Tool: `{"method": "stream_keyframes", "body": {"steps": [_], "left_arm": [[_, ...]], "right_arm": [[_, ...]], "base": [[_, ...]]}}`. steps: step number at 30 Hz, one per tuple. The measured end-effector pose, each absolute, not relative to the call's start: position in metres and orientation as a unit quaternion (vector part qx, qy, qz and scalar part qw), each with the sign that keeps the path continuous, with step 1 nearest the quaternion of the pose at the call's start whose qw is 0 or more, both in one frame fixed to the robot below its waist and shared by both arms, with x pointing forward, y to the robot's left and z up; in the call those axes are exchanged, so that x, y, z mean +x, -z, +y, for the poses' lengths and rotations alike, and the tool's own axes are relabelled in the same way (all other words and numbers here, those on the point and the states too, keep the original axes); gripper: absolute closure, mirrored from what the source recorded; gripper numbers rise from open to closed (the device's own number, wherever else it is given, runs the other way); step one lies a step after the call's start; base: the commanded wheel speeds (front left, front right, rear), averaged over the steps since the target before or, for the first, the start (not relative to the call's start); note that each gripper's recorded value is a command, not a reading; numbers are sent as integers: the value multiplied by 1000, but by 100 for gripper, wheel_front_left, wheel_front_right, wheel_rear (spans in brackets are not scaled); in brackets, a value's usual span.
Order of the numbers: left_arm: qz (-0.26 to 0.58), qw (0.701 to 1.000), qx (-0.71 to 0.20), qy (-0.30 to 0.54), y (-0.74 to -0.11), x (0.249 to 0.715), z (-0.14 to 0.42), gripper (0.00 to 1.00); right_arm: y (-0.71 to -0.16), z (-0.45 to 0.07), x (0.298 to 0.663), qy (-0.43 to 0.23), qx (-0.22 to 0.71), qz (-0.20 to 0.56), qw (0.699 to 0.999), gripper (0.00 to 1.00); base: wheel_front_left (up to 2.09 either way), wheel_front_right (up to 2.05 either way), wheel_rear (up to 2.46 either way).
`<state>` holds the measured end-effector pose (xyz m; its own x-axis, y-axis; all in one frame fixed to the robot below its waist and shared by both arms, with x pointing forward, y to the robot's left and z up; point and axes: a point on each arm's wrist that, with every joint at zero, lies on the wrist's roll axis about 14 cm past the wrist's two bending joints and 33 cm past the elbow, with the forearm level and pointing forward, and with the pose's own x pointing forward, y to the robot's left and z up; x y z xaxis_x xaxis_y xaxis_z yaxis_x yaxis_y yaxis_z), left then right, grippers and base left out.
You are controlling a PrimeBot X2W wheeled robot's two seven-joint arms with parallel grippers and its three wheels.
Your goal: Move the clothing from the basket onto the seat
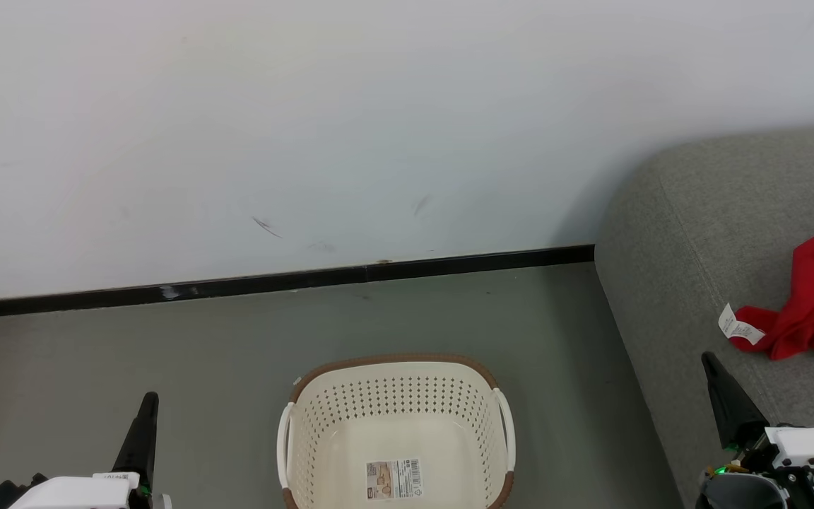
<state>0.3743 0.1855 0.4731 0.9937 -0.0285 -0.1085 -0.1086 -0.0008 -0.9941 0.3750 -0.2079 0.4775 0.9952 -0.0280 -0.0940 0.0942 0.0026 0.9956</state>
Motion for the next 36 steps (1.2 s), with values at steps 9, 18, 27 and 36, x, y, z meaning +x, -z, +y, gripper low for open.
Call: {"method": "stream_keyframes", "body": {"steps": [9, 18, 27, 36], "left_arm": [[44, 702, -710, -27, -475, 375, 186, 100], [43, 702, -710, -25, -476, 375, 186, 100], [42, 702, -710, -25, -477, 376, 186, 100], [42, 702, -710, -25, -477, 376, 187, 100]], "right_arm": [[-478, -208, 375, 43, 707, 21, 706, 100], [-480, -208, 375, 41, 707, 20, 706, 100], [-480, -208, 376, 41, 707, 20, 706, 100], [-480, -208, 376, 40, 707, 20, 706, 100]], "base": [[0, 0, 0], [0, 0, 0], [0, 0, 0], [0, 0, 0]]}}
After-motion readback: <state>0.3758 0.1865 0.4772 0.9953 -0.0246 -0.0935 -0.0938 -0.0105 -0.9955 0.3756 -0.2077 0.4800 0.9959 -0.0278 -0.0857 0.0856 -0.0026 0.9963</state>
